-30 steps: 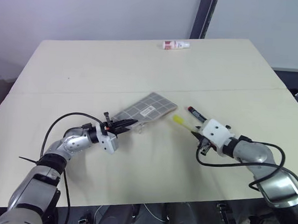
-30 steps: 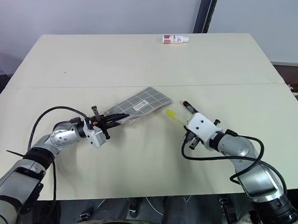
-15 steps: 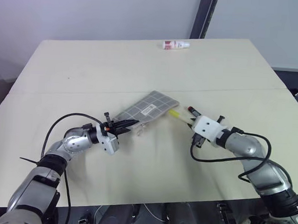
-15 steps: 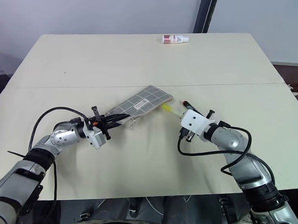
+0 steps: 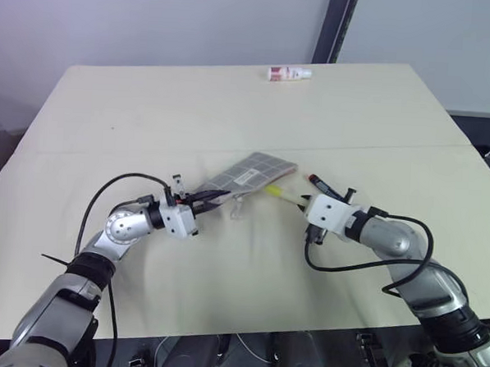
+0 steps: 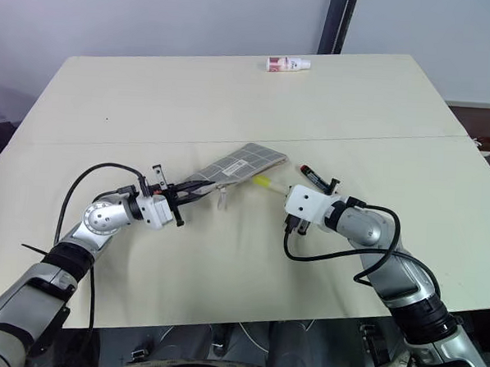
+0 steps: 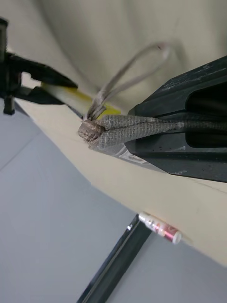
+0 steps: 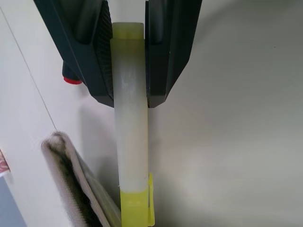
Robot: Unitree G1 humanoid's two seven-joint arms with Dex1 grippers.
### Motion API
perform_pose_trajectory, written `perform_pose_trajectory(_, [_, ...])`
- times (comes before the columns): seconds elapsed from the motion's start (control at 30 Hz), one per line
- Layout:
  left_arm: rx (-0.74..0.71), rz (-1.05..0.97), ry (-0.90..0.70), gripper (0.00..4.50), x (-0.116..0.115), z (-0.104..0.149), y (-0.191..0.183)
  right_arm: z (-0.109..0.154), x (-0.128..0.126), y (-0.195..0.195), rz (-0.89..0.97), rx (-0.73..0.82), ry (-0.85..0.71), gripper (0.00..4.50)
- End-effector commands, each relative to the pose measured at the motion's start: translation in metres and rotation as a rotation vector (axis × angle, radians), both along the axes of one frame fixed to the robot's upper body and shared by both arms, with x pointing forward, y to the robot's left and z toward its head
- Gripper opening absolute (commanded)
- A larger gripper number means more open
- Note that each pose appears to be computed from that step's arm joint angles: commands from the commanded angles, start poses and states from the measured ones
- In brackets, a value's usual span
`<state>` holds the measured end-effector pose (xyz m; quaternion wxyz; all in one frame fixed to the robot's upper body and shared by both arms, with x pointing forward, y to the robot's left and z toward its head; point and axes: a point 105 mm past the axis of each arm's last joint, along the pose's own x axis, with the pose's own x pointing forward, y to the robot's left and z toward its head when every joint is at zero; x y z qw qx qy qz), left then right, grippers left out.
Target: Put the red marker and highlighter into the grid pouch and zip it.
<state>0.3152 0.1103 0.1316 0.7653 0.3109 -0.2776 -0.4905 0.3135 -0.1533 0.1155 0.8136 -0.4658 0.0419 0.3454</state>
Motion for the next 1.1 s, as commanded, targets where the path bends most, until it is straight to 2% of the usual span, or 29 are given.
perform_pose_trajectory(0.03, [-0.083, -0.021, 0.087, 0.00, 0.004, 0.023, 0.014, 0.027, -0.003, -0.010, 0.020, 0.010, -0.080, 0.28])
perform_pose_trajectory(0.17, [-0.095, -0.052, 0.140, 0.00, 0.005, 0.034, 0.023, 0.040, -0.007, -0.024, 0.029, 0.043, -0.106, 0.28])
perform_pose_trajectory(0.4, [-0.064, -0.109, 0.155, 0.00, -0.003, 0.031, 0.026, 0.062, -0.007, -0.019, 0.084, 0.090, -0.192, 0.28])
perform_pose_trajectory(0.53, [-0.066, -0.119, 0.135, 0.00, -0.004, 0.034, 0.024, 0.057, -0.006, -0.019, 0.107, -0.005, -0.209, 0.28])
perform_pose_trajectory(0.8, [-0.046, -0.126, 0.101, 0.00, -0.006, 0.037, 0.024, 0.054, 0.006, -0.016, 0.134, -0.056, -0.240, 0.28])
perform_pose_trajectory(0.97, [-0.059, -0.096, 0.103, 0.00, -0.002, 0.038, 0.029, 0.063, 0.005, -0.019, 0.116, 0.031, -0.257, 0.28])
perform_pose_trajectory(1.1, [-0.063, -0.075, 0.098, 0.00, -0.001, 0.038, 0.033, 0.062, 0.000, -0.027, 0.119, 0.014, -0.243, 0.28])
